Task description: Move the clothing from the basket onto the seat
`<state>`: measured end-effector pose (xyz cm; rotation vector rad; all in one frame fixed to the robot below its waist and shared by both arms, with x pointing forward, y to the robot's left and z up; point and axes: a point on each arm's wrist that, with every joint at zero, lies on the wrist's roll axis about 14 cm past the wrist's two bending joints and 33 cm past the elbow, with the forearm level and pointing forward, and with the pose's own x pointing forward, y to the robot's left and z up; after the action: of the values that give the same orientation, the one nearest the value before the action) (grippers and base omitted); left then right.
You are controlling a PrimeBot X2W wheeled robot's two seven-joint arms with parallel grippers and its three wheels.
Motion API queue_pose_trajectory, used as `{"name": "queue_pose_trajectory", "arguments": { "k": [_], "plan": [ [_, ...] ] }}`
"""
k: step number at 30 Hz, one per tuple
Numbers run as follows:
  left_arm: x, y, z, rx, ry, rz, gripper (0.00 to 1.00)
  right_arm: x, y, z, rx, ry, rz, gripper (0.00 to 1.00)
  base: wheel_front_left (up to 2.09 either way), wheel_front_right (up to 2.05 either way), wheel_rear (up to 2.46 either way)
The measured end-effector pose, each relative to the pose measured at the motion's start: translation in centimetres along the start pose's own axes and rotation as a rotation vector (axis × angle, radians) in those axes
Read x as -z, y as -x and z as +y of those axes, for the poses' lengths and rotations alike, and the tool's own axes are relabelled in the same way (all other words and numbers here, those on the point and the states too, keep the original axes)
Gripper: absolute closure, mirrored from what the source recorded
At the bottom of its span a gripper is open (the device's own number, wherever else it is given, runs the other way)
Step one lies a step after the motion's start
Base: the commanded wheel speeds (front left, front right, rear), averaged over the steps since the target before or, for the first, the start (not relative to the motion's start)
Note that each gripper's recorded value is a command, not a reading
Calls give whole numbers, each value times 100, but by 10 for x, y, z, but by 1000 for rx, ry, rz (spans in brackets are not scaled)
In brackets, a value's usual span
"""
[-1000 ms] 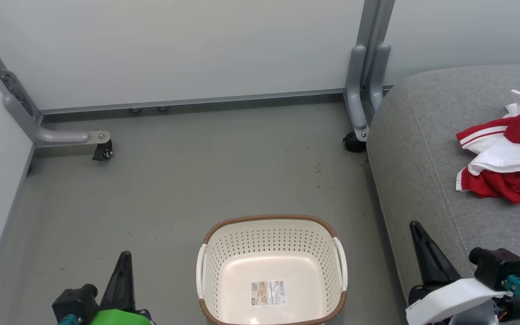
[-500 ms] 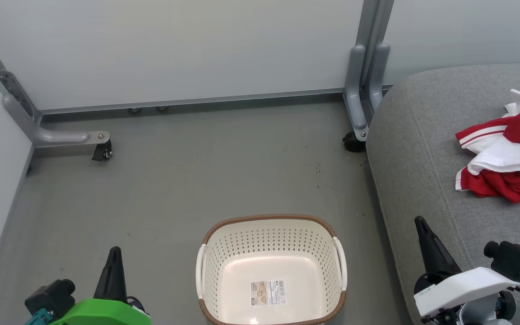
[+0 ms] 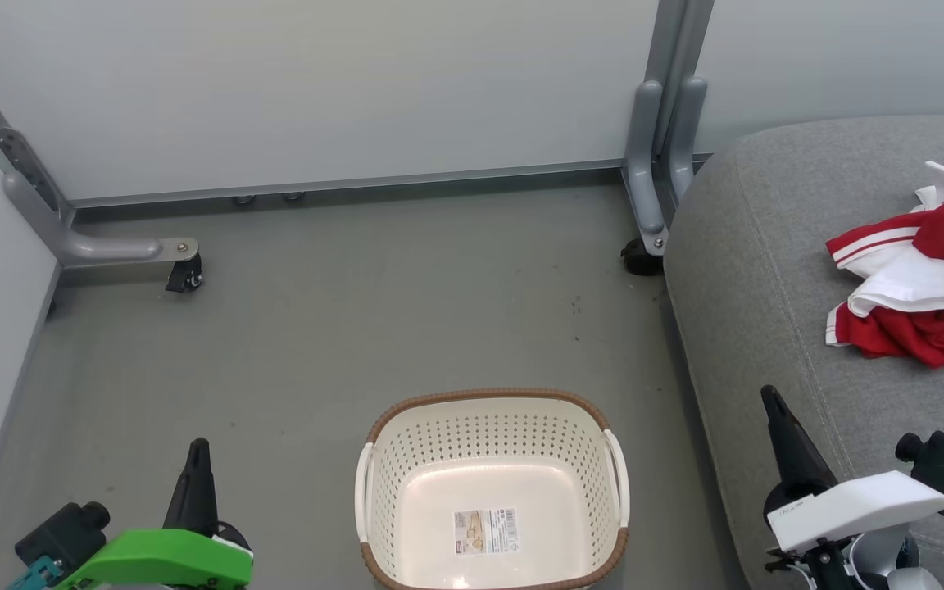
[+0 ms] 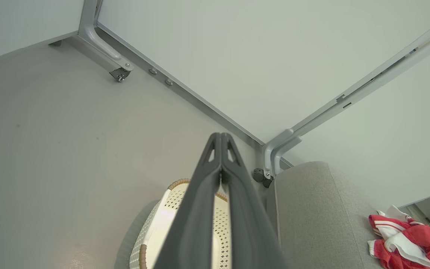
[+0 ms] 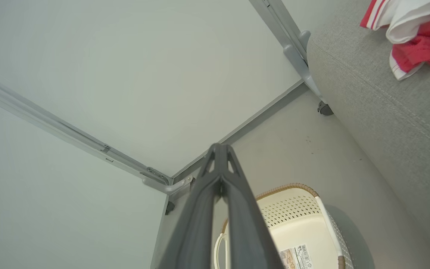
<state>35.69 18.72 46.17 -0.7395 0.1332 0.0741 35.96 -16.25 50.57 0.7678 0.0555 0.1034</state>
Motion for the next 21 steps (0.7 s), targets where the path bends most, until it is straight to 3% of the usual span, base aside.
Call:
{"name": "queue_pose_trajectory", "arguments": {
  "k": [21],
  "plan": [
    [-12,-9,-3,11,261,-7,100,-7,-8,-10,25,-253,-24,100,0,0,0]
  ]
}}
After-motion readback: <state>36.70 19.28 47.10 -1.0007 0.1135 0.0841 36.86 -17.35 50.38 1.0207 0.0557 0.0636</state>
